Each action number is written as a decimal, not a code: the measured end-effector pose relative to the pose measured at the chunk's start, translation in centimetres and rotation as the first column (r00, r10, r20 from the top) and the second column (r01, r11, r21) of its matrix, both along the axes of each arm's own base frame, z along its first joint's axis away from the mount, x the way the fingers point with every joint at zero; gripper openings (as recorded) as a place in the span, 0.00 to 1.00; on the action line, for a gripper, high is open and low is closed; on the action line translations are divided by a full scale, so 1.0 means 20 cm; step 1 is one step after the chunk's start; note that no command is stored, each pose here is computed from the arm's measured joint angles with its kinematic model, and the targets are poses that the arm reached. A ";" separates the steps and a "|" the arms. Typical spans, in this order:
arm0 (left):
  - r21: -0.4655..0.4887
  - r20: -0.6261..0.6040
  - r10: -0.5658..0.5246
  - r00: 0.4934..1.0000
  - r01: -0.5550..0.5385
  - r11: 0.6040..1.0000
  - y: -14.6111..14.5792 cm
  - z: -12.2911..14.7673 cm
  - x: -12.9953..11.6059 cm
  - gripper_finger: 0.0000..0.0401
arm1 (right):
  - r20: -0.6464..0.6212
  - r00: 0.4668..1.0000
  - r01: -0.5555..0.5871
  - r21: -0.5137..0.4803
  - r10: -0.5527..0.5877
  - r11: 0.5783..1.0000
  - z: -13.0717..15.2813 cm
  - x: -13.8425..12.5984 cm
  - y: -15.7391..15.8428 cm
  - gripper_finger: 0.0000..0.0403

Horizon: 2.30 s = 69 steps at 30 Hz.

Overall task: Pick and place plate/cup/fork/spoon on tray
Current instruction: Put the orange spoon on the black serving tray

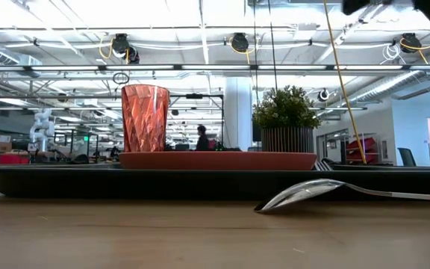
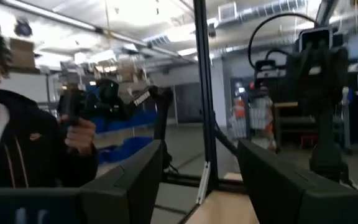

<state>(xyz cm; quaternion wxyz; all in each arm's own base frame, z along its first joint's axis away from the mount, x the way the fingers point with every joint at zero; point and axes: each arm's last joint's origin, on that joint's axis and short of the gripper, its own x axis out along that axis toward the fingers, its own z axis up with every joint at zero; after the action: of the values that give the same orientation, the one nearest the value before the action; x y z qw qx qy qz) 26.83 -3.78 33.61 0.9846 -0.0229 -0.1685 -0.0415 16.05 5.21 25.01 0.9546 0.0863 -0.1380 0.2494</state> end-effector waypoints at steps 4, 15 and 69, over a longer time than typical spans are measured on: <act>0.038 0.075 0.018 0.997 -0.021 0.999 0.01 -0.01 -0.13 0.10 | -0.097 0.995 -0.017 -0.006 0.017 1.000 0.02 0.20 0.07 0.50; 0.179 0.046 -0.008 0.999 -0.001 0.984 -0.03 -0.12 -0.26 0.10 | 0.072 0.993 -0.099 0.064 0.095 0.993 0.11 0.53 0.20 0.50; 0.233 0.140 -0.115 0.984 0.080 0.969 -0.13 -0.14 -0.62 0.10 | -0.980 0.133 0.417 0.190 0.147 0.889 -0.49 0.50 0.70 0.50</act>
<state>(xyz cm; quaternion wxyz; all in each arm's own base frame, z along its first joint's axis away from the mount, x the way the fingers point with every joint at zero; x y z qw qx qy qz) 14.35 -6.39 30.88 0.9618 0.0844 -0.2359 -0.1105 26.04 19.18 15.12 0.7828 0.4183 0.4607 0.0044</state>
